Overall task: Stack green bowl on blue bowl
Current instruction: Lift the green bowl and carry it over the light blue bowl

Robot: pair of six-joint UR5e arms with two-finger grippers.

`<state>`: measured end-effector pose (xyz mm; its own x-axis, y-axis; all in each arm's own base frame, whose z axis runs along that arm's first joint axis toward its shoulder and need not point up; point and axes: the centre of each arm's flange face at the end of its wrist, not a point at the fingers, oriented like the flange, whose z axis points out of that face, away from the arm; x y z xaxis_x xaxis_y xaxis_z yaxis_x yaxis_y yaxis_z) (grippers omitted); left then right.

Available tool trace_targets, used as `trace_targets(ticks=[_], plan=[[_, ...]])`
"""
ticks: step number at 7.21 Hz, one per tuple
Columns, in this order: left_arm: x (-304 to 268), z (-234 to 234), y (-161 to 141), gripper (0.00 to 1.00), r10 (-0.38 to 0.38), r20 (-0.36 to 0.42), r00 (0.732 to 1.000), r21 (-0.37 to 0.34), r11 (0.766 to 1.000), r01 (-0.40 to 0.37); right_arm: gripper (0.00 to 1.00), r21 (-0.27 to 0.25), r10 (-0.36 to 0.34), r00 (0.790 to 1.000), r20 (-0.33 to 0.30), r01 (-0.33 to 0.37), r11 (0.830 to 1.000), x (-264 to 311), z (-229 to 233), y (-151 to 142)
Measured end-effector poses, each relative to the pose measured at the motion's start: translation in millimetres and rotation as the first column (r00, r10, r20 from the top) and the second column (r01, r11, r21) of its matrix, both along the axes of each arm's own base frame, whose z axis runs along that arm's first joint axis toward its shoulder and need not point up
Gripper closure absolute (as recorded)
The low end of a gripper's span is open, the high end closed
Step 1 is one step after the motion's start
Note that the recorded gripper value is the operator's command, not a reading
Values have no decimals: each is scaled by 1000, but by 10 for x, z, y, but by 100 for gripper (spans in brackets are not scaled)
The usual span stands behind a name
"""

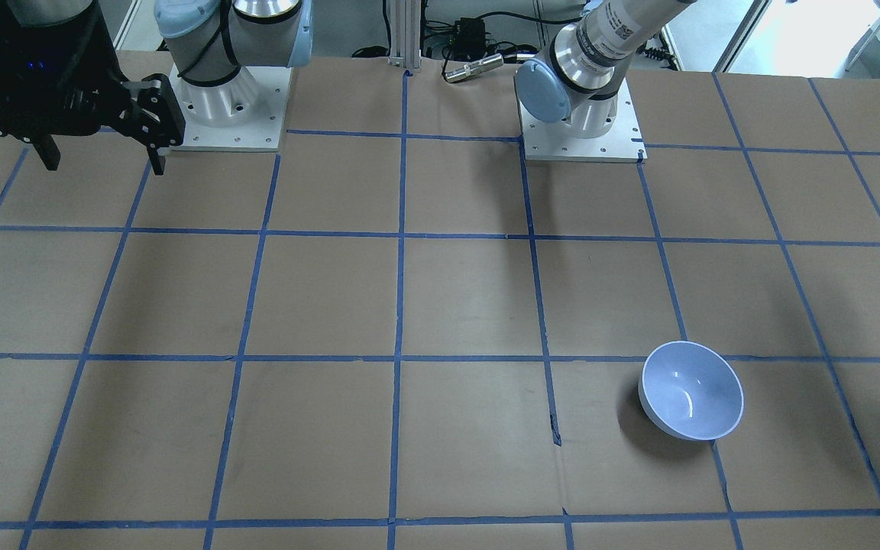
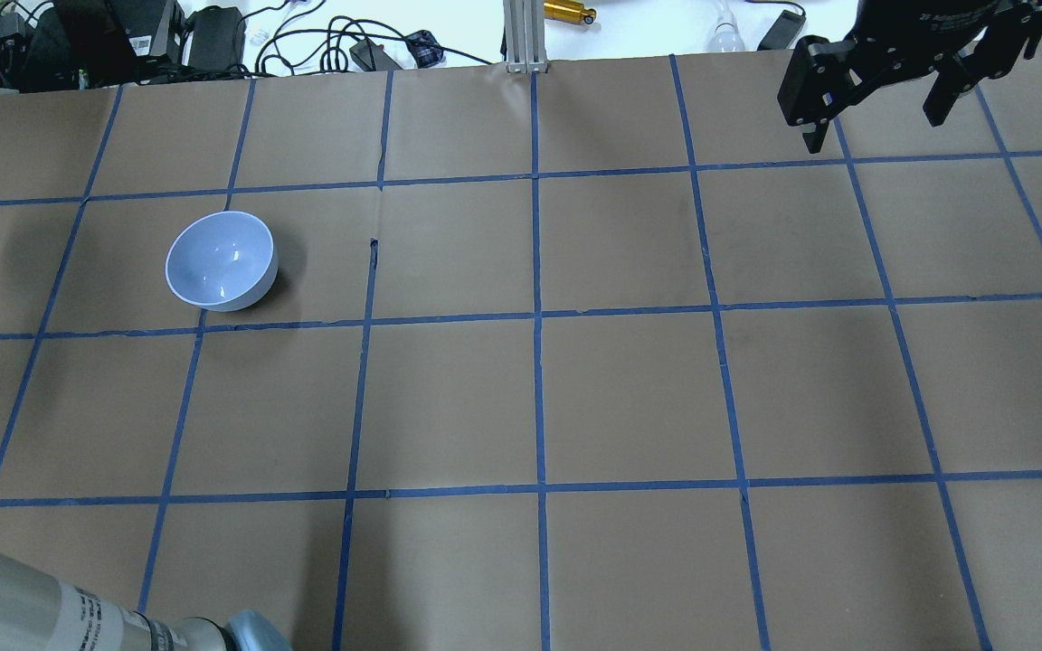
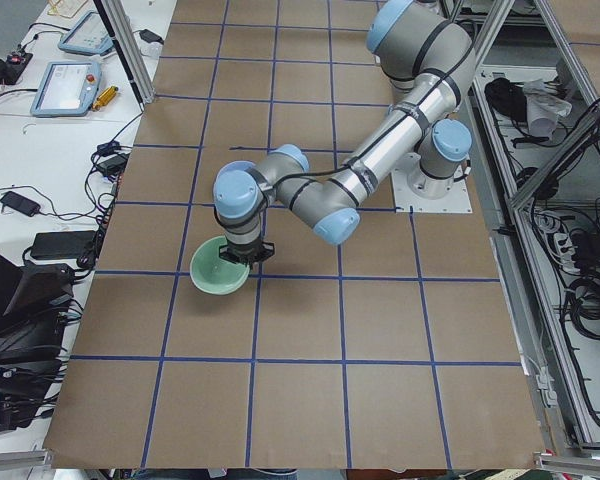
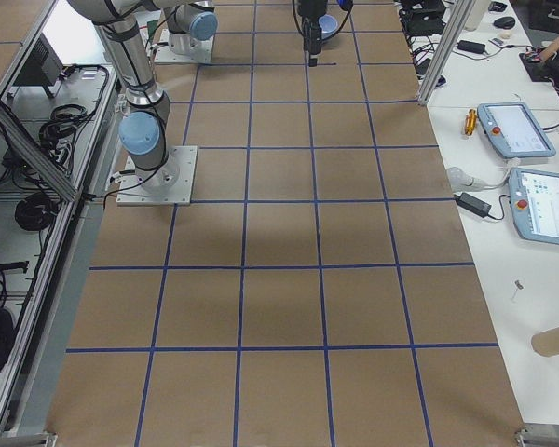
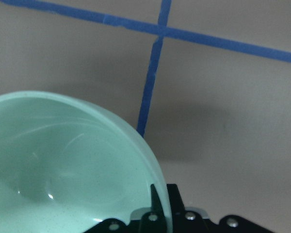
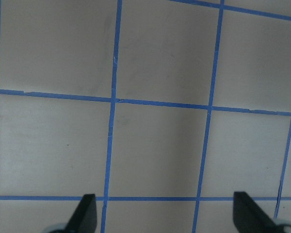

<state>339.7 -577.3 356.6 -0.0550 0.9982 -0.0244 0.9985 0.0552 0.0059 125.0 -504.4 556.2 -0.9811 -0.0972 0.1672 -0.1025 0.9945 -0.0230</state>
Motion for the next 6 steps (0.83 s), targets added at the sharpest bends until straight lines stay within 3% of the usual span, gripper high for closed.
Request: trace_targets(ticks=[2, 4, 6], plan=[[-1061, 246, -193, 100, -47, -23, 999, -3, 999, 47, 0, 0, 0, 1000, 0, 0, 1000, 0, 0, 0], [-1759, 144, -13, 100, 2, -52, 999, 12, 1000, -1, 0, 0, 0, 1000, 0, 0, 1000, 0, 0, 0], [-2425, 120, 104, 100, -4, -37, 999, -16, 1000, 4, 0, 0, 0, 1000, 0, 0, 1000, 0, 0, 0]])
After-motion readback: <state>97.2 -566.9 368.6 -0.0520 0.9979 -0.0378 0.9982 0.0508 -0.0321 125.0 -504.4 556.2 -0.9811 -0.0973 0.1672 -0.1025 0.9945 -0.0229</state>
